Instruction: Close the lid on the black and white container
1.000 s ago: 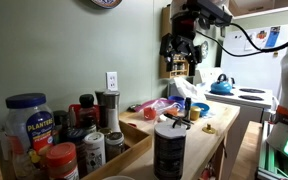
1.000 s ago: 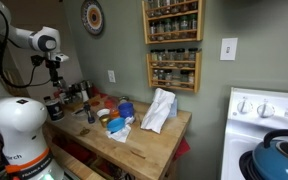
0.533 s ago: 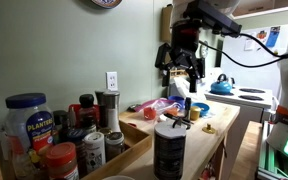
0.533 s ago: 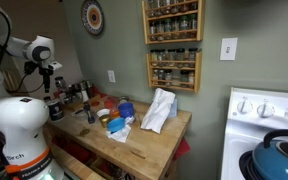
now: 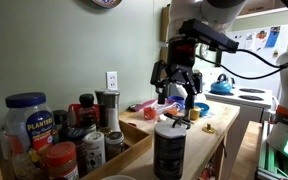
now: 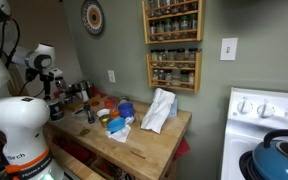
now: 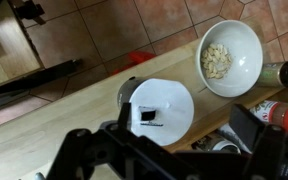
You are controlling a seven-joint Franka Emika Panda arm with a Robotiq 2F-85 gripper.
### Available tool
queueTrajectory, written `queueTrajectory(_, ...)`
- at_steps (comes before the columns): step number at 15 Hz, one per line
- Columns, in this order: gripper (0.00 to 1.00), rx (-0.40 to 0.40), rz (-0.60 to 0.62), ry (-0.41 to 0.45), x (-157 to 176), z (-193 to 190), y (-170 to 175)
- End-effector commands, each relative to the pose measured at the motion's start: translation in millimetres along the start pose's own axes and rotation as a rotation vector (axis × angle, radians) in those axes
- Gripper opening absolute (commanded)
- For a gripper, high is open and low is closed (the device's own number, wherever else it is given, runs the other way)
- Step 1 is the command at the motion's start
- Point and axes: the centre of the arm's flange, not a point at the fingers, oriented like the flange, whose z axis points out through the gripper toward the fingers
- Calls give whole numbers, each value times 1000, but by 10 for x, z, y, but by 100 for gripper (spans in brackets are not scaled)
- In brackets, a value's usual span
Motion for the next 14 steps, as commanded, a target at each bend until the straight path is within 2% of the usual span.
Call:
queueTrajectory(1, 100, 0, 0, 0, -1, -1, -2)
queueTrajectory(5, 100, -11, 35, 26, 46, 62, -11)
queueTrajectory(14, 100, 17, 73, 19, 86, 278, -96)
